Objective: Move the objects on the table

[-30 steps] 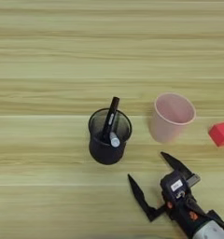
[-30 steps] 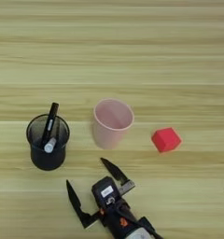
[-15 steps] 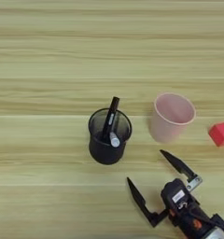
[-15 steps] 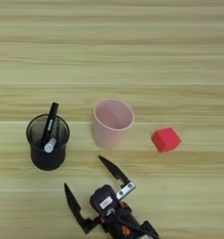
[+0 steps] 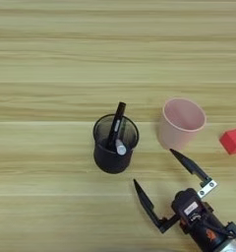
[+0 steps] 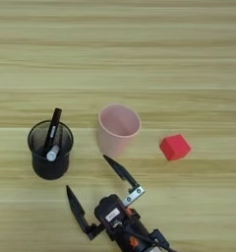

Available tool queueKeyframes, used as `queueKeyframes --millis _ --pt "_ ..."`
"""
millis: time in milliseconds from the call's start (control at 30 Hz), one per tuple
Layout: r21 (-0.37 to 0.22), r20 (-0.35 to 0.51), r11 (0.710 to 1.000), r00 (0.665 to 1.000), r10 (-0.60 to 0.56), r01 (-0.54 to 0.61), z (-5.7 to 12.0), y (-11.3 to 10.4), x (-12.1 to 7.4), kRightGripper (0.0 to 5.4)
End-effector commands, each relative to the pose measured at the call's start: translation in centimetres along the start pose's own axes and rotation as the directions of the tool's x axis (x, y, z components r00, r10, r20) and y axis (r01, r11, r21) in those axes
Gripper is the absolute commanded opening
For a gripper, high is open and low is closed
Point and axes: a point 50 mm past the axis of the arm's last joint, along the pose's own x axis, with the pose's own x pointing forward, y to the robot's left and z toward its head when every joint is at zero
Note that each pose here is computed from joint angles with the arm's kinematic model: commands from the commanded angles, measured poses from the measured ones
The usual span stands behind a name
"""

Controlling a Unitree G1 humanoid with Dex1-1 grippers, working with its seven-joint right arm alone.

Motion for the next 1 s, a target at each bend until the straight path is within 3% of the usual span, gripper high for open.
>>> queueKeyframes --millis 33,433,1000 --pt "-0.054 0.111 0.998 0.994 -0.015 0.022 1.9 -1.1 0.5 5.35" --pt "-0.074 0.205 0.997 0.978 0.047 -0.033 3.4 -0.7 0.9 5.35" --pt "-0.099 0.241 0.991 0.964 0.111 -0.089 2.8 -0.2 3.4 5.35"
